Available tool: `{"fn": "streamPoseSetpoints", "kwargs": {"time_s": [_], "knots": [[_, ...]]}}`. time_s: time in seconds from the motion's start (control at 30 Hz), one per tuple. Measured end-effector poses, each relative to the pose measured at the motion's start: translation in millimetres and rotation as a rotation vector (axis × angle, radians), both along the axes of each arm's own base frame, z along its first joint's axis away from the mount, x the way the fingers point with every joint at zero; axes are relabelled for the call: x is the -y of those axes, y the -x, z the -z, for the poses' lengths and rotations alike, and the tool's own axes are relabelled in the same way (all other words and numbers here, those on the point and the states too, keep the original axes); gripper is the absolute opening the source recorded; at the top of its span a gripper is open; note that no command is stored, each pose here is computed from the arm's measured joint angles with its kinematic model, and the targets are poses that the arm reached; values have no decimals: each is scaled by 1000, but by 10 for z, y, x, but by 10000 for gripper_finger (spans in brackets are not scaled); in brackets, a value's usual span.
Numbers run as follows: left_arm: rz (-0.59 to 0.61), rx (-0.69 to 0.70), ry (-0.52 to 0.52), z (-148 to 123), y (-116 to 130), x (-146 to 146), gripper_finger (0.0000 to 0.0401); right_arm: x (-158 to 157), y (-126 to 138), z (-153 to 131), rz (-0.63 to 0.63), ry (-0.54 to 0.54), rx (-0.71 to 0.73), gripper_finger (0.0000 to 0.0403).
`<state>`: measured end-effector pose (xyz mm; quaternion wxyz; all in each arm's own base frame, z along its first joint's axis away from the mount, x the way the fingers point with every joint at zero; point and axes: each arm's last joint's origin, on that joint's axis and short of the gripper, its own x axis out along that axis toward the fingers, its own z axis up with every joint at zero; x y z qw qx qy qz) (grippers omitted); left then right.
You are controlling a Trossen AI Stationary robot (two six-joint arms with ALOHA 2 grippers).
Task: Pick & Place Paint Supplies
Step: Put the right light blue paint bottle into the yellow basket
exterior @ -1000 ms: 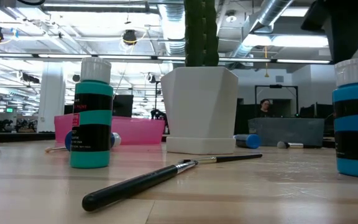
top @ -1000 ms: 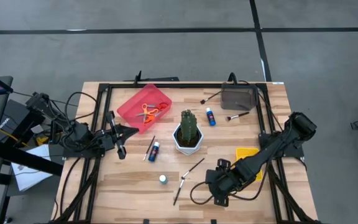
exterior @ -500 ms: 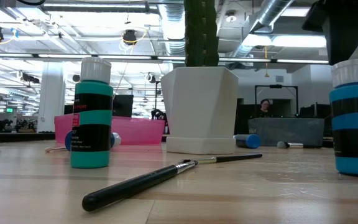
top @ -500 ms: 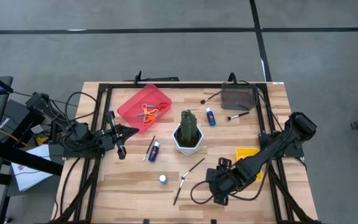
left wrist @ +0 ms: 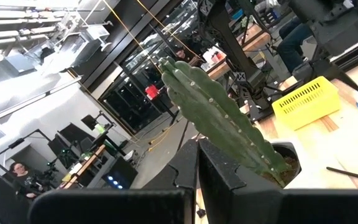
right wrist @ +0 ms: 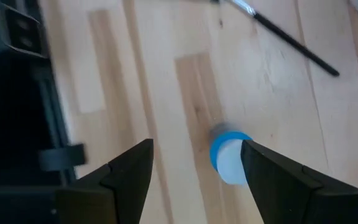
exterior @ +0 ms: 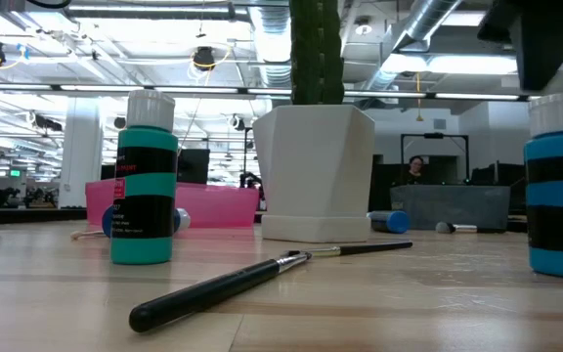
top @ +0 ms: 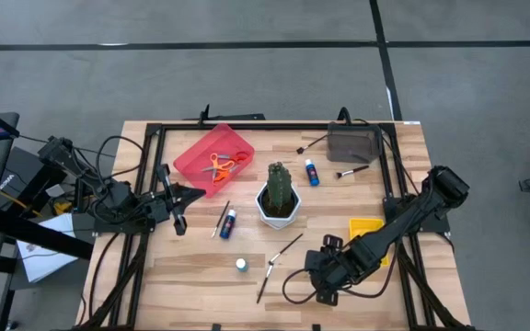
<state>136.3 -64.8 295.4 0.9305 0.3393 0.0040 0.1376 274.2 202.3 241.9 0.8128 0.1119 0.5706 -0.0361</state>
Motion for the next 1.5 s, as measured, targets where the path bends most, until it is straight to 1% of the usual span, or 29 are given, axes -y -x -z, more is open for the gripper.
{"fn": "streamPoseSetpoints", "kwargs": {"time_s": [0.07, 0.2, 0.37, 0.5, 0.7, 0.9, 1.07, 1.37, 1.5], "knots": [[0, 0, 0, 0, 0, 0, 7, -16, -23, -70, -14, -6, 24, 238], [0, 0, 0, 0, 0, 0, 7, -16, -48, -135, -52, 44, 72, 238], [1, -2, -1, 2, 0, 0, 7, 58, -24, -102, -56, 120, 27, 238], [1, -2, -1, 3, -1, 1, 7, 98, -63, 5, -78, 155, 7, 238], [1, -3, -1, 3, -1, 1, 7, 146, -52, 107, -69, 159, -28, 238], [4, -2, -1, 3, -1, 1, 7, 104, 7, 180, -46, 125, -54, 238], [4, -3, -2, 3, -1, 1, 7, 98, 50, 253, -23, 123, -73, 238], [4, -2, 2, 3, -1, 1, 7, 93, 51, 260, -23, 122, -68, 238], [4, -2, 2, 4, -1, 1, 7, 94, 47, 259, -22, 122, -64, 227]]}}
